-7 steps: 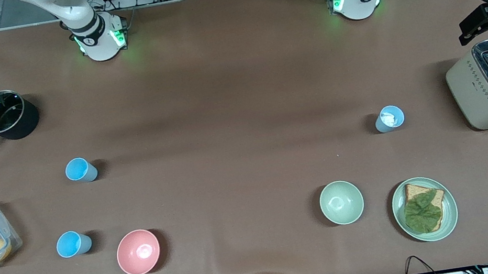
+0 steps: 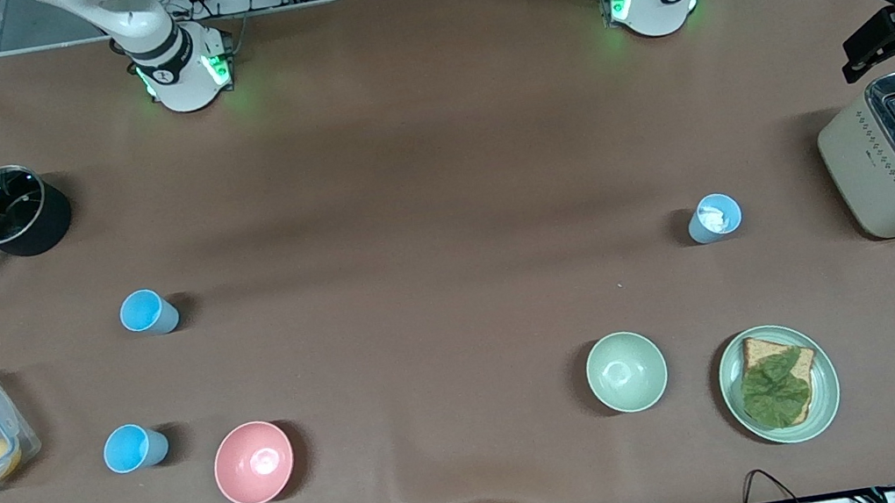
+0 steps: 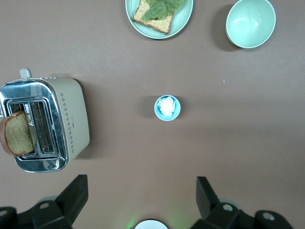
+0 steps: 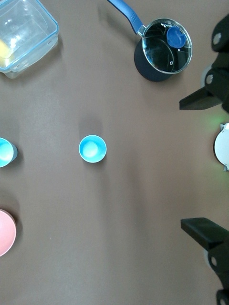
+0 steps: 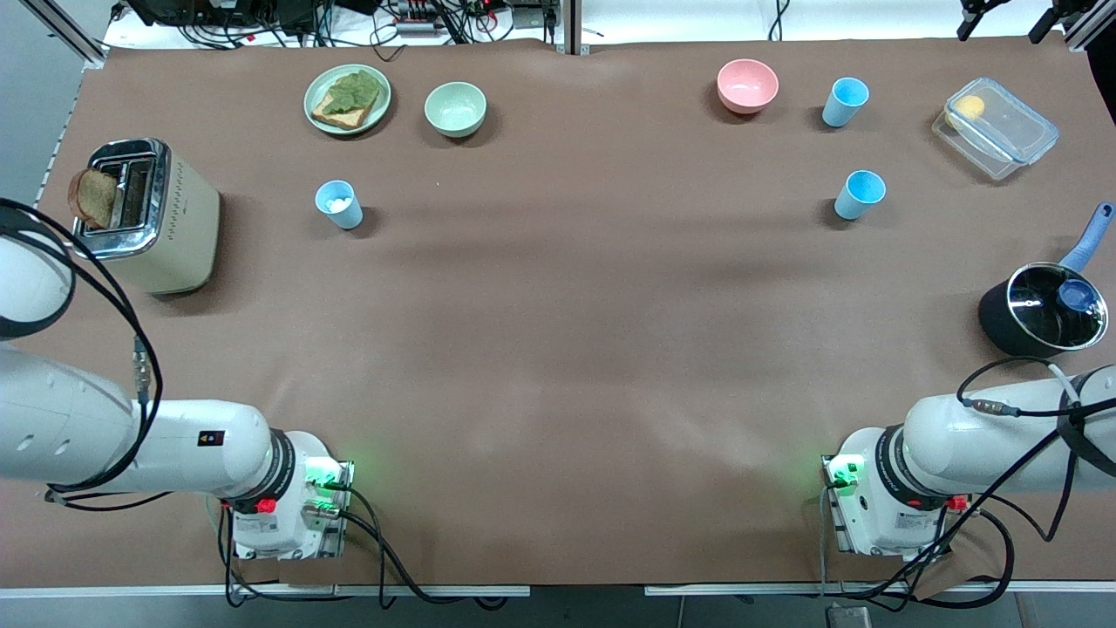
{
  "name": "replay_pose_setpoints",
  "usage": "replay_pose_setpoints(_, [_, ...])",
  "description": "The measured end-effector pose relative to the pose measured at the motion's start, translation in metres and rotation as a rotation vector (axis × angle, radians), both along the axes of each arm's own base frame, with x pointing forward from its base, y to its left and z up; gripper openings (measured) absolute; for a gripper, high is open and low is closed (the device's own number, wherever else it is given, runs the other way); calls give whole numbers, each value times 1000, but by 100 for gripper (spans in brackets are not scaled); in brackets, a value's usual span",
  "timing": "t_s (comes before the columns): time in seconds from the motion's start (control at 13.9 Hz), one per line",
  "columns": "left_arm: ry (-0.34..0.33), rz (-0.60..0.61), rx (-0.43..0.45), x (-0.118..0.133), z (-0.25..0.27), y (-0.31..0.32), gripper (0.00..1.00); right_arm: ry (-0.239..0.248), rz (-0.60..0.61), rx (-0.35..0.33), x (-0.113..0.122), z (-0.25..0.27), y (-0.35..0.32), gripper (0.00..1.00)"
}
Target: Stack blue cups with both arms
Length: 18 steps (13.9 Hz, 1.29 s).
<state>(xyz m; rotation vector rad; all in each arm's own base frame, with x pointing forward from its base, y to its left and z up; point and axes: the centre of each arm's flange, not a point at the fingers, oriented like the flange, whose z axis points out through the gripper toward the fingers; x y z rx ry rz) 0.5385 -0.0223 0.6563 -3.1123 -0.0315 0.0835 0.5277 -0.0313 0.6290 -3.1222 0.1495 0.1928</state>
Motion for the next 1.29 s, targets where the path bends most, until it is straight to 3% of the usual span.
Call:
replay_pose_setpoints(0.36, [44, 3, 0, 18, -38, 2, 100, -4, 6, 1, 19, -59, 3, 100])
replay_pose_setpoints(0.65, [36, 0, -3, 42, -121, 2, 100, 100, -19, 7, 40, -136, -10, 100])
replay_pose_setpoints(0.93, [27, -11, -6, 38, -225, -1, 100, 203, -162, 29, 53, -234, -97, 100])
replay_pose_setpoints(1.08, [33, -13, -8, 32, -268, -2, 100, 226, -194, 38, 58, -274, -117, 100])
replay_pose_setpoints(1.29, [37, -16, -12, 26, -323, -2, 100, 223, -195, 44, 68, -307, -113, 100])
